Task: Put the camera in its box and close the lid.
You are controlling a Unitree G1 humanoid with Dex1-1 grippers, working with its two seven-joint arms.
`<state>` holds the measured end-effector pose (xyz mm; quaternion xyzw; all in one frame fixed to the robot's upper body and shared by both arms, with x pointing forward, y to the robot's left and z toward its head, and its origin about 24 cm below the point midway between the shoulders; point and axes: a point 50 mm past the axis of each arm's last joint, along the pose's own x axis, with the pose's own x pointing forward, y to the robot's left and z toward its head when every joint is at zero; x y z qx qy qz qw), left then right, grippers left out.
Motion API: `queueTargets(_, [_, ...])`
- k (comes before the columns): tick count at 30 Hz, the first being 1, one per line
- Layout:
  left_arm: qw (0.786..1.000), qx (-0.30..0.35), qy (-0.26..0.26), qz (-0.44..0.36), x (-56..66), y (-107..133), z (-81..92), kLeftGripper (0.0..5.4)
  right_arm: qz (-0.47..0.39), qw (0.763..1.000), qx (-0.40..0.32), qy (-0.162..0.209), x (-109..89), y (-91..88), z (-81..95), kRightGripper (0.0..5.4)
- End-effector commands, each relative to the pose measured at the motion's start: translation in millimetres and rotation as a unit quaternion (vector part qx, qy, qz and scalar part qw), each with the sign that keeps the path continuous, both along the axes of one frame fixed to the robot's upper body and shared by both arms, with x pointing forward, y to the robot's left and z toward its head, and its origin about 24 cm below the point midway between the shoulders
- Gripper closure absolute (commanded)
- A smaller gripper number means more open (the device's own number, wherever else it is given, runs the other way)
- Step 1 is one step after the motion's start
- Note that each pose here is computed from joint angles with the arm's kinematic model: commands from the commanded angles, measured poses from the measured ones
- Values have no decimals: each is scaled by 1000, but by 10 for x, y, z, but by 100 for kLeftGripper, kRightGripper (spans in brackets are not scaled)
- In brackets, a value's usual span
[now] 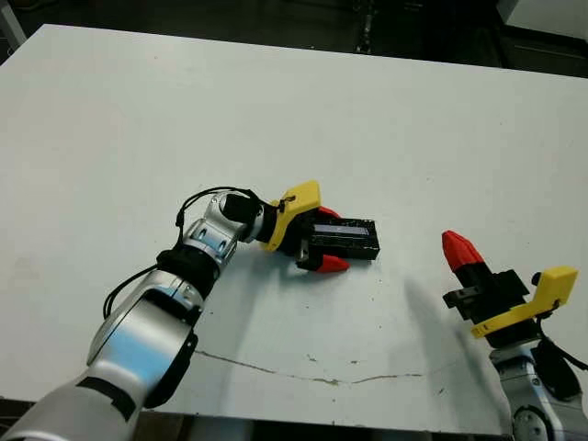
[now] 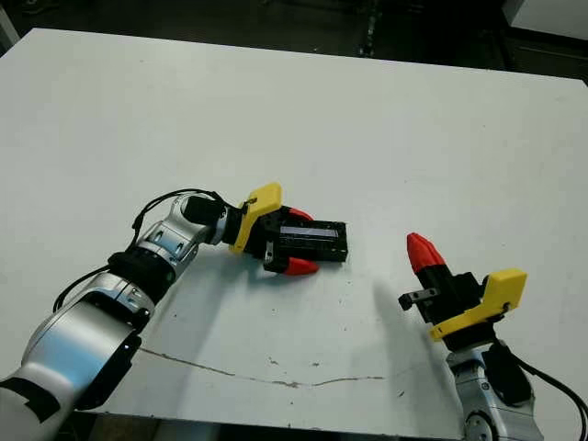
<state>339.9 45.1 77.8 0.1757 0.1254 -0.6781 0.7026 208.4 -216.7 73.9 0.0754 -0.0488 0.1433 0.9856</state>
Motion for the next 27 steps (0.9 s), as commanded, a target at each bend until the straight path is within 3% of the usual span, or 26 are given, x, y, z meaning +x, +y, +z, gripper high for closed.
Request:
queueTargets(1, [998,22,45,-47,-260,-327,-304,1,0,1000,-7,-1,-4,-49,1,540])
queueTargets(13, [998,17,25,-47,-272,-303,-320,1,-4,1000,-8,5,-15,-43,-1,540])
queueTargets(27, [999,30,3,18,-170,304,-210,1,-11,1000,-9,7,-24,-28,1,540])
